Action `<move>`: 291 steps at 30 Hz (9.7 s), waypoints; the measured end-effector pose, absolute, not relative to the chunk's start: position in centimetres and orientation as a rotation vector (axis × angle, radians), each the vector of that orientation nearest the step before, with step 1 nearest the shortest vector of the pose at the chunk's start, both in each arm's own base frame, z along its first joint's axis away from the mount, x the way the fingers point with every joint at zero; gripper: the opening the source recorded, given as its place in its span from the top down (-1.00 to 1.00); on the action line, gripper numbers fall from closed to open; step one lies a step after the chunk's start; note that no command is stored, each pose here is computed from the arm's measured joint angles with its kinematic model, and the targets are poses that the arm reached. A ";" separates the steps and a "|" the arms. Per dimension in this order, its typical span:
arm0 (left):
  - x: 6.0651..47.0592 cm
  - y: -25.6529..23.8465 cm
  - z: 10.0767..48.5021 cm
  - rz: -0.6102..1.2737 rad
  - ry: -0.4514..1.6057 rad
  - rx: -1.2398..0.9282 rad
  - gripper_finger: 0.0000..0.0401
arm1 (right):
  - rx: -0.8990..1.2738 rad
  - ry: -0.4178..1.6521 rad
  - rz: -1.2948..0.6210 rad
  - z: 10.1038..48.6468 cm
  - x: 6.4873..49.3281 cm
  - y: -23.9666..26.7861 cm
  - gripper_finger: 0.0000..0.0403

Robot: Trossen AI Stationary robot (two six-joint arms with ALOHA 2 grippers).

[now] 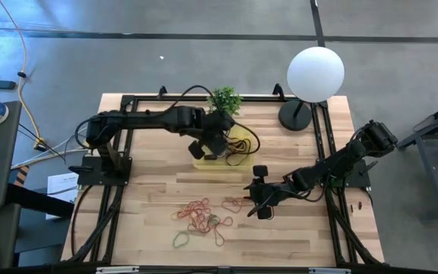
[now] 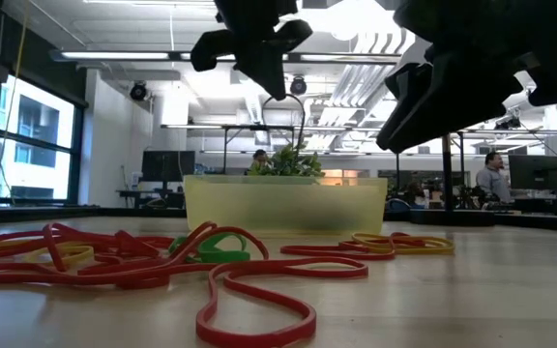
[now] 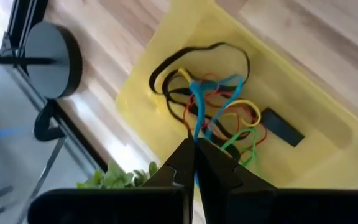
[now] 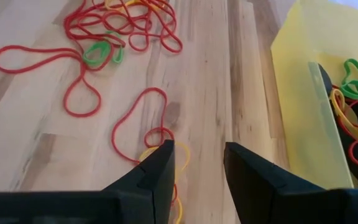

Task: Pick and place rubber bands into bin
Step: Put the blue rubber band into the yellow bin, then put the yellow rubber band into the yellow bin, then put the red rubber band into the yellow bin

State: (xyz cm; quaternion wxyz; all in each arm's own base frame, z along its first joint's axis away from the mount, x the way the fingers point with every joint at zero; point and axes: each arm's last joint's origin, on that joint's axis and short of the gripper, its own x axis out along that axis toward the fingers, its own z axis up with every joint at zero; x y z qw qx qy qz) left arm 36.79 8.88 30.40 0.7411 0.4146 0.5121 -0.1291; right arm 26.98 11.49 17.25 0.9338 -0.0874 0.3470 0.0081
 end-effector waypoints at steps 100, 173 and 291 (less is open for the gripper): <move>14.8 -17.8 24.6 0.126 0.711 0.775 0.59 | -0.115 0.836 0.075 10.3 30.2 9.8 0.92; 15.6 -18.7 22.7 0.238 0.665 0.876 0.59 | -0.400 0.419 0.125 25.6 30.6 10.7 0.99; 25.2 -13.6 13.8 -0.108 1.063 0.195 0.59 | -0.408 0.839 0.017 21.9 34.6 11.0 0.01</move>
